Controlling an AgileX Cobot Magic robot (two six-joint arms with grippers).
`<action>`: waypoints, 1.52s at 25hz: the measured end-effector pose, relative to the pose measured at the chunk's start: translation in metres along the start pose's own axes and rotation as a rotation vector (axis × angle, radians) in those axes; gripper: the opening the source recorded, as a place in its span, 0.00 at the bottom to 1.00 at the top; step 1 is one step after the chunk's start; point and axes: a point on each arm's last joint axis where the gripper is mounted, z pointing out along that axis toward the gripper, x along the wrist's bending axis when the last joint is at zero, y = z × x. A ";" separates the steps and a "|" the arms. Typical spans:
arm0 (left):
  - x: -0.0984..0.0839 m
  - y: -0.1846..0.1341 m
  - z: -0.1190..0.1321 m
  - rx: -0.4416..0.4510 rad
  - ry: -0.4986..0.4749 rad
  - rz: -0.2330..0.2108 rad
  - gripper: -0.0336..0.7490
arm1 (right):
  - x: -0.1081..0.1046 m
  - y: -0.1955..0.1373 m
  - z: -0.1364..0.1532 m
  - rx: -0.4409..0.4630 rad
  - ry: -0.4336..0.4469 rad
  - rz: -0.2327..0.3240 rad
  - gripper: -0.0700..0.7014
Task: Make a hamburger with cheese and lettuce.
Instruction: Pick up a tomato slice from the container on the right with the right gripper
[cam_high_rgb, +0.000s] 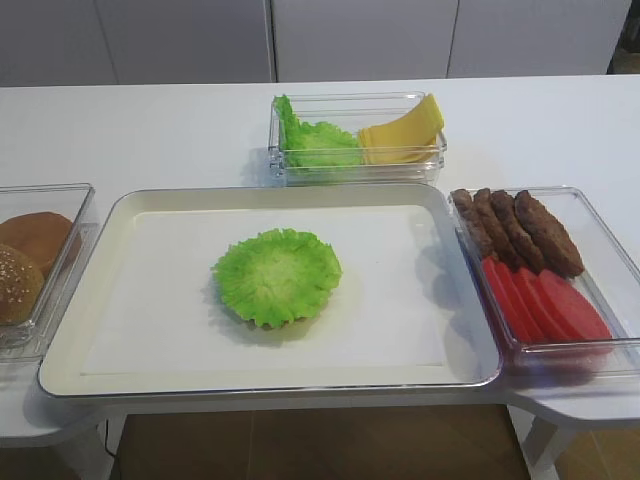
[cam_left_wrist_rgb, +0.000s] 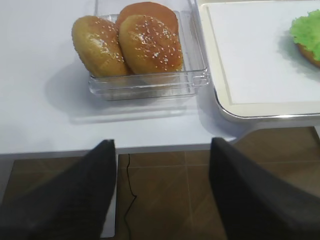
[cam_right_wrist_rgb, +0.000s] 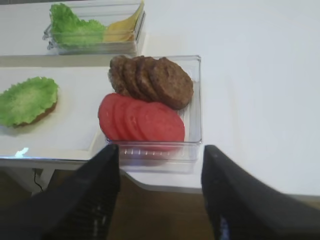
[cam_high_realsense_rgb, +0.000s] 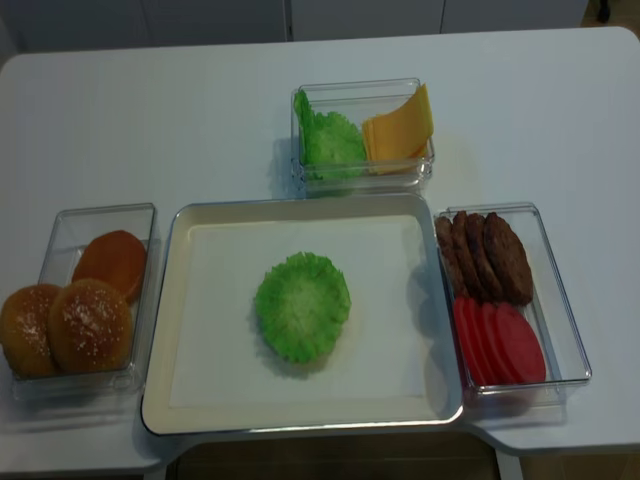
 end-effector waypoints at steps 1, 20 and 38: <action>0.000 0.000 0.000 0.000 0.000 0.000 0.60 | 0.001 0.007 0.000 -0.010 0.007 0.009 0.61; 0.000 0.000 0.000 0.000 0.000 0.000 0.60 | 0.013 0.116 0.121 0.348 0.136 0.200 0.61; 0.000 0.000 0.000 0.000 0.000 0.000 0.60 | 0.057 0.089 0.225 0.686 0.078 0.003 0.61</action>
